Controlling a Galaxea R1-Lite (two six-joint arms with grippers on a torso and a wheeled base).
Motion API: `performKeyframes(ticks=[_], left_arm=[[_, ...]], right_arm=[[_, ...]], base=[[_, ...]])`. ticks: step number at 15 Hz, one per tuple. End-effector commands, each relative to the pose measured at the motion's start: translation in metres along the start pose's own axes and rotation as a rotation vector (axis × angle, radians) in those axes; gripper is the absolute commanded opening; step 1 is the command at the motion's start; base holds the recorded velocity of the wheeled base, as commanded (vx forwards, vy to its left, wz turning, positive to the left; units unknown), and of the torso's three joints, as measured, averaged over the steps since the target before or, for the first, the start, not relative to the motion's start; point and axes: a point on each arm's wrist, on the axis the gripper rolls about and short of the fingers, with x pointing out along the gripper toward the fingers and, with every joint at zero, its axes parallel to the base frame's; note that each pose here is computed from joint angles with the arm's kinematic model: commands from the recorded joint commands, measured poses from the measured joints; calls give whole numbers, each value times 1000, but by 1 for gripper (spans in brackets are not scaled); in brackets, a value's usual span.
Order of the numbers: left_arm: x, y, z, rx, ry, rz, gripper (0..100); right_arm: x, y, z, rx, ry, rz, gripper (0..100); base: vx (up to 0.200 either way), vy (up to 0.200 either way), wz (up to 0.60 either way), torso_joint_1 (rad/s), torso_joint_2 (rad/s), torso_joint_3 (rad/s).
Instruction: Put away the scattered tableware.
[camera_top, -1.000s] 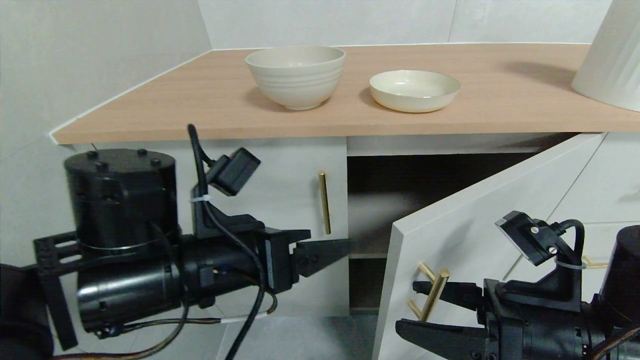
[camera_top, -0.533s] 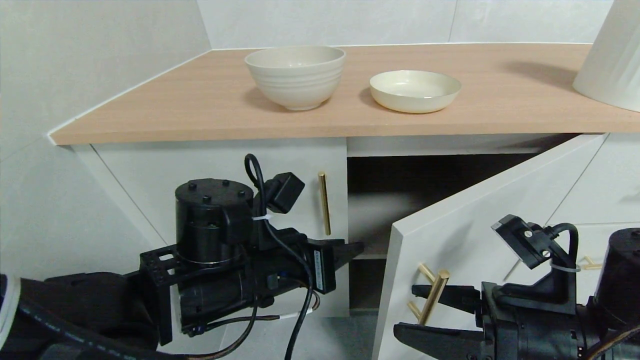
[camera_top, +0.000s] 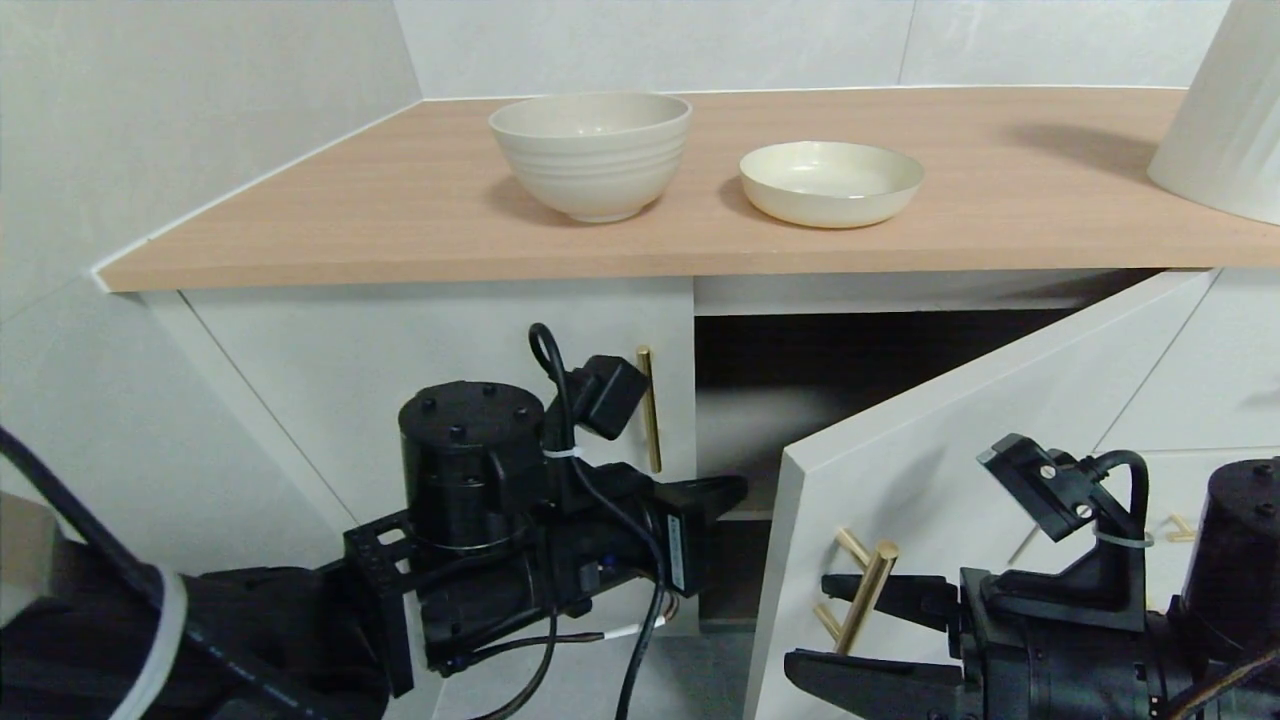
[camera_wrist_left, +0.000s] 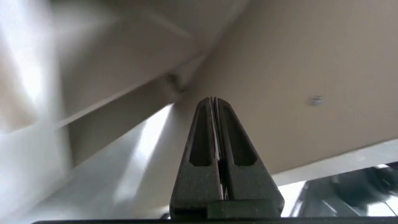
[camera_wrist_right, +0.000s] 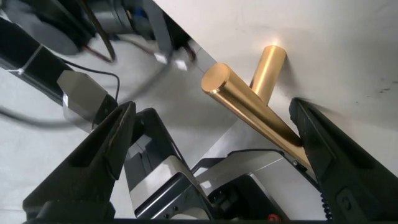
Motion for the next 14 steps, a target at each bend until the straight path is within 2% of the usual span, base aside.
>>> performKeyframes(ticks=[1, 3, 4, 6, 9, 14], left_arm=[[25, -2, -26, 8, 53, -76, 0], [34, 2, -35, 37, 33, -108, 0], [35, 1, -34, 51, -9, -124, 0], [26, -4, -26, 62, -49, -155, 0], [20, -8, -25, 66, -43, -192, 0], [21, -11, -29, 65, -28, -201, 0]], right_arm=[[-4, -4, -1, 5, -8, -20, 100], [-7, -7, -2, 11, -10, -37, 100], [-13, -8, -4, 15, -13, -47, 100], [-27, -4, -8, 8, -29, -48, 100], [-51, 4, -13, -6, -67, -43, 100], [-65, 3, -25, 1, -67, -59, 100]], base=[[0, 0, 0, 0, 0, 0], [0, 0, 0, 0, 0, 0], [0, 0, 0, 0, 0, 0], [0, 0, 0, 0, 0, 0], [0, 0, 0, 0, 0, 0], [0, 0, 0, 0, 0, 0]])
